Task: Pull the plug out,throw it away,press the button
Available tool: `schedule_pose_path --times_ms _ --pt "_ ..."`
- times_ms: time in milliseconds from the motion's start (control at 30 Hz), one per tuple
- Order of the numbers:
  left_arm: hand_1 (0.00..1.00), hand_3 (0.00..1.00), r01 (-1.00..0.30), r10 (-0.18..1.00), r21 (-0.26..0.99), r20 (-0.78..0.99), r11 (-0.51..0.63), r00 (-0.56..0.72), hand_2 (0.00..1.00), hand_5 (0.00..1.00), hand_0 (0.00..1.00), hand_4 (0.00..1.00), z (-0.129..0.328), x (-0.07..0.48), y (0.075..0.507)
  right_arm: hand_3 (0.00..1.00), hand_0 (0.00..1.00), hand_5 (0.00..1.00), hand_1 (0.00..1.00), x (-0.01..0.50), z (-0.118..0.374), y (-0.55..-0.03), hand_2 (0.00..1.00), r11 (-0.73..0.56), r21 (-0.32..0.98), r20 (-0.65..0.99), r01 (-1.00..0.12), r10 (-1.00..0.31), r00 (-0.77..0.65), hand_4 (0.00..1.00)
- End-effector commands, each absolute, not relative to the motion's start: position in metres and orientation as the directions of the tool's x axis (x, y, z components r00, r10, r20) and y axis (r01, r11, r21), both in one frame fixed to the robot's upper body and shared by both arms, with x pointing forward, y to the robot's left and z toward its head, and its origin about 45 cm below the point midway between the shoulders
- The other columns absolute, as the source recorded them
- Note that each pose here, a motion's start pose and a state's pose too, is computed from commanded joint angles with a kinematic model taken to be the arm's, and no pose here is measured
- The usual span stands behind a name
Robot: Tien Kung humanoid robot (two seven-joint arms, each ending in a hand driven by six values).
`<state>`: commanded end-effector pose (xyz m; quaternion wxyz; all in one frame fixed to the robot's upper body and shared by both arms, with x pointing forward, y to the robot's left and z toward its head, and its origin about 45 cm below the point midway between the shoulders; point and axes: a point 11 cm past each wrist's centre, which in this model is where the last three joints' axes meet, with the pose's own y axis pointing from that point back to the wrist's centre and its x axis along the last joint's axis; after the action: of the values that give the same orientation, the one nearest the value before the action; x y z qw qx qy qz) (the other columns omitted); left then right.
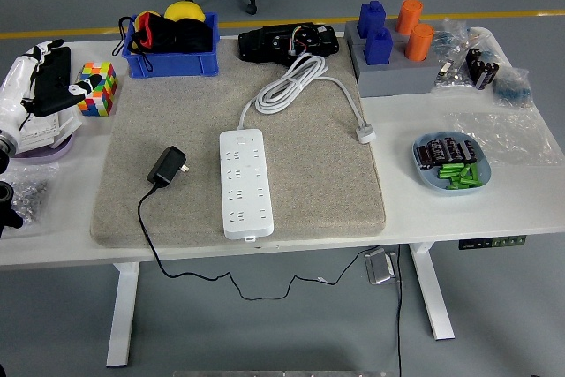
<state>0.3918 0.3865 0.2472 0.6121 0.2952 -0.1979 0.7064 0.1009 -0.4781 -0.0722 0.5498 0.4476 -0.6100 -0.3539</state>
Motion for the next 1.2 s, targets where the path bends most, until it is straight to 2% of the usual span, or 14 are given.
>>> schedule_pose_path --times_ms 1200 --pt "0.919 0.915 -0.982 0.743 0.086 0.666 -0.168 -0.069 0.895 0.436 0.913 0.857 0.2488 0.3921 0.3848 0.723 0.749 0.633 0.700 0.1000 -0.0714 -0.4803 0.711 0.353 0.923 0.359 -0.154 -0.933 0.015 0.779"
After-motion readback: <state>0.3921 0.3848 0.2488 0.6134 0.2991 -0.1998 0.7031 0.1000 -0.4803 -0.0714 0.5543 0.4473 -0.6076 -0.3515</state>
